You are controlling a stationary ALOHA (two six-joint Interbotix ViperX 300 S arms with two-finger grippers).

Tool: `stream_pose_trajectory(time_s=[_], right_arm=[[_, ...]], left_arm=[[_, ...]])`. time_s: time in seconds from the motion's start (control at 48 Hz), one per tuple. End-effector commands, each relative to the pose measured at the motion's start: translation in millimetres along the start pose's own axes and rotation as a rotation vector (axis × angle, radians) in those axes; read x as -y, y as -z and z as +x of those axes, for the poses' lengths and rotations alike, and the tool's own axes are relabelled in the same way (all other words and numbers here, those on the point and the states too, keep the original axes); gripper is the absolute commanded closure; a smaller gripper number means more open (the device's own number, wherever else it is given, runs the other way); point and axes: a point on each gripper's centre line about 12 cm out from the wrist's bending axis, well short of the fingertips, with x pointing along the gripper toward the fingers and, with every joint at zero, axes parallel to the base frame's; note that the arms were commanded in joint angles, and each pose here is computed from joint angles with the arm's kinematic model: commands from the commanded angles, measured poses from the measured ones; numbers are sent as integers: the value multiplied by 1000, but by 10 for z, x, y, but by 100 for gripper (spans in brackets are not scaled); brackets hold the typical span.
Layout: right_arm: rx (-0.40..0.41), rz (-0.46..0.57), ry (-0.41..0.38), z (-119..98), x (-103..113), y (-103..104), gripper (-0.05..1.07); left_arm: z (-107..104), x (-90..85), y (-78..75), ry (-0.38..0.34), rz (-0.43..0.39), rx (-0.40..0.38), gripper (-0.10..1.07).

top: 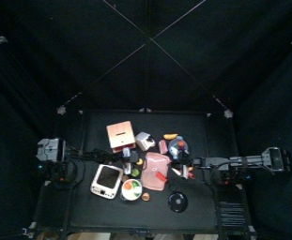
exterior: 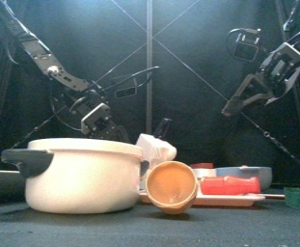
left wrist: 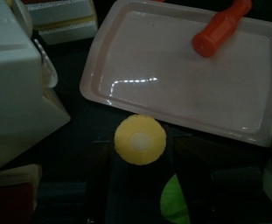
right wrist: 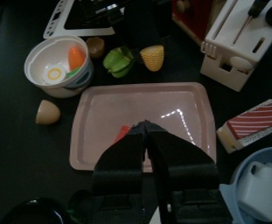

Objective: Place corn top to left of plate

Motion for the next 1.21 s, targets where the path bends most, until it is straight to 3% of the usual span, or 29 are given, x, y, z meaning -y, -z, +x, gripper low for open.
stream_pose_trajectory(time_s=[0.0,0.333,0.958,1.188], right_arm=[[22,3,3,8,5,-85,102],[12,4,9,37,21,-77,102],[21,13,8,42,13,-118,102],[53,41,-8,47,-42,-252,102]], left_arm=[[-21,-36,-60,-7,-2,18,14],[-49,-38,-76,-7,-2,24,5],[-326,-2,-87,20,19,35,5],[-482,17,-136,25,22,69,5]])
